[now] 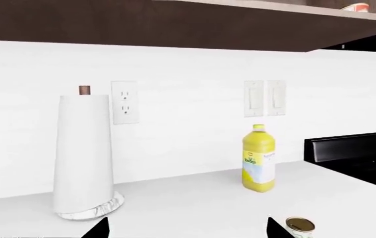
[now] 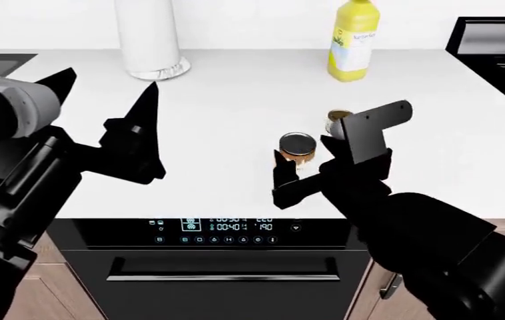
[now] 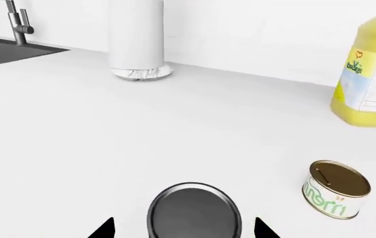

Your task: Pick the cans from the counter and place them in their designated side in the cabinet.

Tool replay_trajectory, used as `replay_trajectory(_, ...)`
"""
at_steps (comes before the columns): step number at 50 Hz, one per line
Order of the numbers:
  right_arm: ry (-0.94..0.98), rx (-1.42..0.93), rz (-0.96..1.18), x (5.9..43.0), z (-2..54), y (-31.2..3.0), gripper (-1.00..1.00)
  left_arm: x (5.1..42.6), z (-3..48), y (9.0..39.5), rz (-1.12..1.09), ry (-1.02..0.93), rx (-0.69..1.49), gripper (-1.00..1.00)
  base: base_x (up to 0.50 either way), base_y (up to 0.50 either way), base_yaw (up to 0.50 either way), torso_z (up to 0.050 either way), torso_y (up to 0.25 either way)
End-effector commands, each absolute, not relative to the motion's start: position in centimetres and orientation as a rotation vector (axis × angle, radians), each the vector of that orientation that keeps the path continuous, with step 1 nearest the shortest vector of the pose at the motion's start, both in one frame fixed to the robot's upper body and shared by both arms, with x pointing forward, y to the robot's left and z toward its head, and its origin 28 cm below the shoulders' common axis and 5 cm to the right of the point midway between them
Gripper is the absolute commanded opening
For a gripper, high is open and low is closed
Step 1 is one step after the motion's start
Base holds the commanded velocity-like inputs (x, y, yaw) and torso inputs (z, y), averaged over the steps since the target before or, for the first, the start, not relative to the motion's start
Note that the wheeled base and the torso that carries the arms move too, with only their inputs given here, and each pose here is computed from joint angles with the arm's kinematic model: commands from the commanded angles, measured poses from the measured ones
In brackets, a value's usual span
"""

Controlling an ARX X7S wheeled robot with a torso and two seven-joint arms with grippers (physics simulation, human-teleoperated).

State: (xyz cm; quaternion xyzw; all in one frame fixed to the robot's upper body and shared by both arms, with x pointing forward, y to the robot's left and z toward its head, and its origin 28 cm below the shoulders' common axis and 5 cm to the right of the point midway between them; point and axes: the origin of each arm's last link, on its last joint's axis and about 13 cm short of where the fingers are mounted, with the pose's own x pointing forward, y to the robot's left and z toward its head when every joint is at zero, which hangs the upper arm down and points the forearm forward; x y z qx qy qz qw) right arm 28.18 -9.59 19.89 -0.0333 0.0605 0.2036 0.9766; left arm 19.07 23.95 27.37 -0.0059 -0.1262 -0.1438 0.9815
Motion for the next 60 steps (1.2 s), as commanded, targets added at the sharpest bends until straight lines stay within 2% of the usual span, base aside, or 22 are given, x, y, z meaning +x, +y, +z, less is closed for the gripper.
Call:
replay_trajectory(1, 0.211, -0.111, 0.475, 28.5, 18.3, -9.3, 1.0, 19.6, 27.0, 24.0, -0.285, -0.252, -0.015, 1.0, 0.0, 0.0, 0.0, 0.0, 0.0)
replay_trajectory(17, 0.243, -0.123, 0.429, 28.8, 17.2, -9.9, 1.0, 19.3, 26.9, 23.9, -0.286, -0.244, -0.012, 1.0, 0.0, 0.0, 0.0, 0.0, 0.0)
replay_trajectory(37, 0.26, -0.108, 0.437, 32.1, 16.8, -9.3, 1.0, 19.5, 26.8, 24.1, -0.274, -0.24, -0.01, 1.0, 0.0, 0.0, 0.0, 0.0, 0.0)
replay_trajectory(38, 0.259, -0.107, 0.437, 32.1, 16.8, -9.3, -1.0, 19.5, 26.8, 24.1, -0.273, -0.24, -0.01, 1.0, 0.0, 0.0, 0.0, 0.0, 0.0)
replay_trajectory(50, 0.238, -0.102, 0.436, 31.4, 18.2, -9.7, -1.0, 19.5, 26.7, 24.1, -0.273, -0.241, -0.009, 1.0, 0.0, 0.0, 0.0, 0.0, 0.0)
replay_trajectory(60, 0.14, -0.172, 0.479, 29.4, 24.7, -10.0, -1.0, 19.8, 26.9, 23.9, -0.282, -0.252, -0.02, 1.0, 0.0, 0.0, 0.0, 0.0, 0.0)
